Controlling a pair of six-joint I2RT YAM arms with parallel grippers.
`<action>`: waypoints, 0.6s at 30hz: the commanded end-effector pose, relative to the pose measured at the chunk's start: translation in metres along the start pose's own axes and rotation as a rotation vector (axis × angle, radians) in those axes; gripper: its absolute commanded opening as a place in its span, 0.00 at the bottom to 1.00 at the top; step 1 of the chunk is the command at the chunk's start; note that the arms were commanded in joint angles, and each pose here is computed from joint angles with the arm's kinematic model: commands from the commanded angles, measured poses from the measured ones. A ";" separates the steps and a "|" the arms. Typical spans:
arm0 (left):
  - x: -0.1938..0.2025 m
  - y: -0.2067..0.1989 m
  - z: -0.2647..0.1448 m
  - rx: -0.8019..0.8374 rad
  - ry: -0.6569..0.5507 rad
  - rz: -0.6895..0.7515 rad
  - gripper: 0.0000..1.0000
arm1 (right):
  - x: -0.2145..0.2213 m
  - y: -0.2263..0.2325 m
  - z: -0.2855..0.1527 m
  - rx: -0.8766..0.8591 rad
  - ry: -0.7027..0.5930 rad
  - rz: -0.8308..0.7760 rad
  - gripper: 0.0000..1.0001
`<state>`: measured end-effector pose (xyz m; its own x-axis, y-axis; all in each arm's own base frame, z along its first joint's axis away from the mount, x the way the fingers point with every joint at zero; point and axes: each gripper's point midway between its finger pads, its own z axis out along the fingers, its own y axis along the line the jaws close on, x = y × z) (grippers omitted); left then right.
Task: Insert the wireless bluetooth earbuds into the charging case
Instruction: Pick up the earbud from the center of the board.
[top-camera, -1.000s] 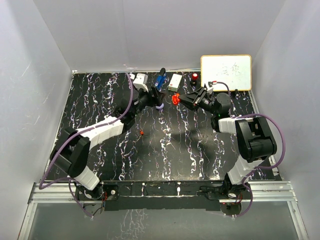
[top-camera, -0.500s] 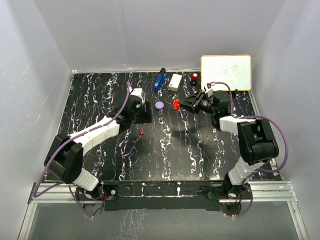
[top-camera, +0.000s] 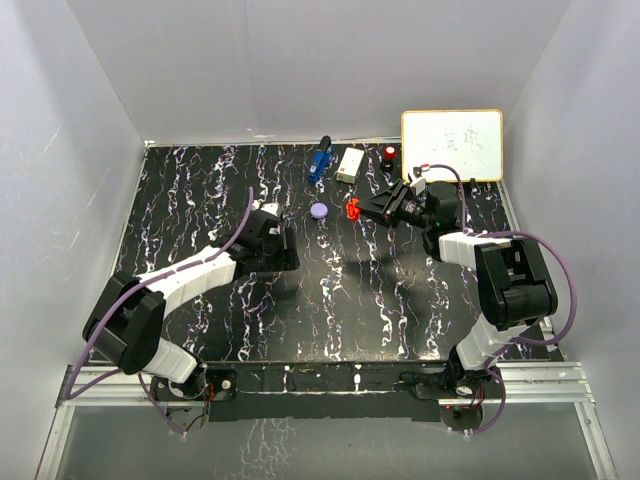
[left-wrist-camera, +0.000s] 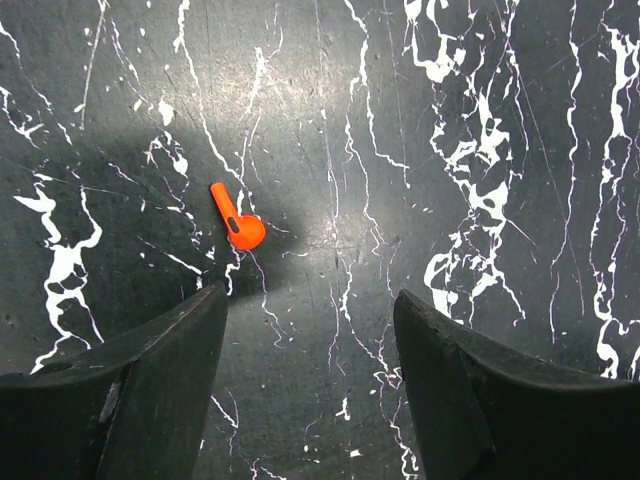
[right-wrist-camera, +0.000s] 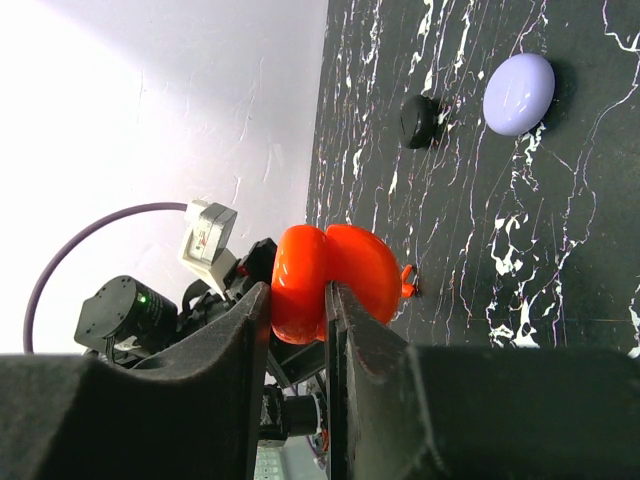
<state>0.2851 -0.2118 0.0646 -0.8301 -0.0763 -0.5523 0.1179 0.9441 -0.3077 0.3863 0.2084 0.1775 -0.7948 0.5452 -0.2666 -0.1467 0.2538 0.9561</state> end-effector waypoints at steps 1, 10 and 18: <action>0.010 -0.003 -0.001 0.037 0.031 -0.022 0.66 | -0.013 0.032 -0.001 -0.075 -0.032 -0.094 0.00; 0.022 0.004 0.013 0.028 0.035 -0.022 0.66 | -0.014 0.032 0.000 -0.081 -0.032 -0.095 0.00; 0.023 0.008 0.020 0.022 0.020 -0.014 0.66 | -0.013 0.032 0.000 -0.085 -0.032 -0.092 0.00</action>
<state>0.2762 -0.2129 0.0362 -0.8484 -0.0792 -0.5234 0.1150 0.9376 -0.3283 0.3863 0.2085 0.1779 -0.7947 0.5453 -0.2665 -0.1473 0.2526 0.9563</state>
